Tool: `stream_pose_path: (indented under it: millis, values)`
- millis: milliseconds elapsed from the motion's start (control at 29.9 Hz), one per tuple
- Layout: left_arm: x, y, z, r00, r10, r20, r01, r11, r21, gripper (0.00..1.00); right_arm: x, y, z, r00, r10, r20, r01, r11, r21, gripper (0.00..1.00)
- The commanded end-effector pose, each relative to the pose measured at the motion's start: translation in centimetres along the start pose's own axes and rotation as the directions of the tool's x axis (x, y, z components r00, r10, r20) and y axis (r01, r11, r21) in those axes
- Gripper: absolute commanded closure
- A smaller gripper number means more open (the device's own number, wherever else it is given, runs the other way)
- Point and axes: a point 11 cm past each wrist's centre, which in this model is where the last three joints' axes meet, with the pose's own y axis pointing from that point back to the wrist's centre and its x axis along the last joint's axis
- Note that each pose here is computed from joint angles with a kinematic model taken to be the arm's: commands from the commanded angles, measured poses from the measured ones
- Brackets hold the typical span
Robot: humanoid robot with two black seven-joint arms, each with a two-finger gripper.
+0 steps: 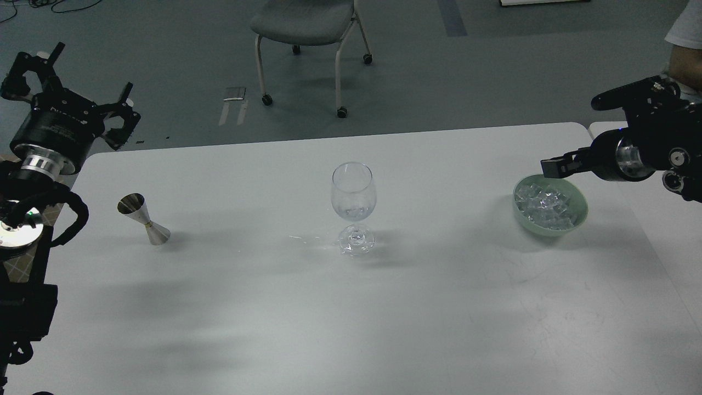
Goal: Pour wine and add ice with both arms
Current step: 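Reach the right gripper down into the green ice bowl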
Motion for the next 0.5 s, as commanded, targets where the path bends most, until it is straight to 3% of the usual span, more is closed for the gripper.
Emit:
stream_pose_path:
  millis: [0, 134, 468]
  values:
    - [0.4, 0.3, -0.2, 1.000, 0.009, -0.005, -0.009, 1.000, -0.001, 0.02, -0.7, -0.4, -0.4, 1.000, -0.013, -0.002, 0.013, 1.000, 0.007, 0.34]
    - [0.5, 0.4, -0.3, 1.000, 0.013, -0.007, -0.013, 1.000, -0.003, 0.02, -3.2, -1.3, -0.4, 0.999, -0.055, 0.003, 0.054, 0.998, 0.011, 0.24]
    - [0.7, 0.6, -0.4, 1.000, 0.019, -0.005, -0.019, 1.000, 0.001, 0.02, -4.0, -2.1, -0.7, 0.998, -0.048, -0.031, 0.048, 0.999, 0.003, 0.28]
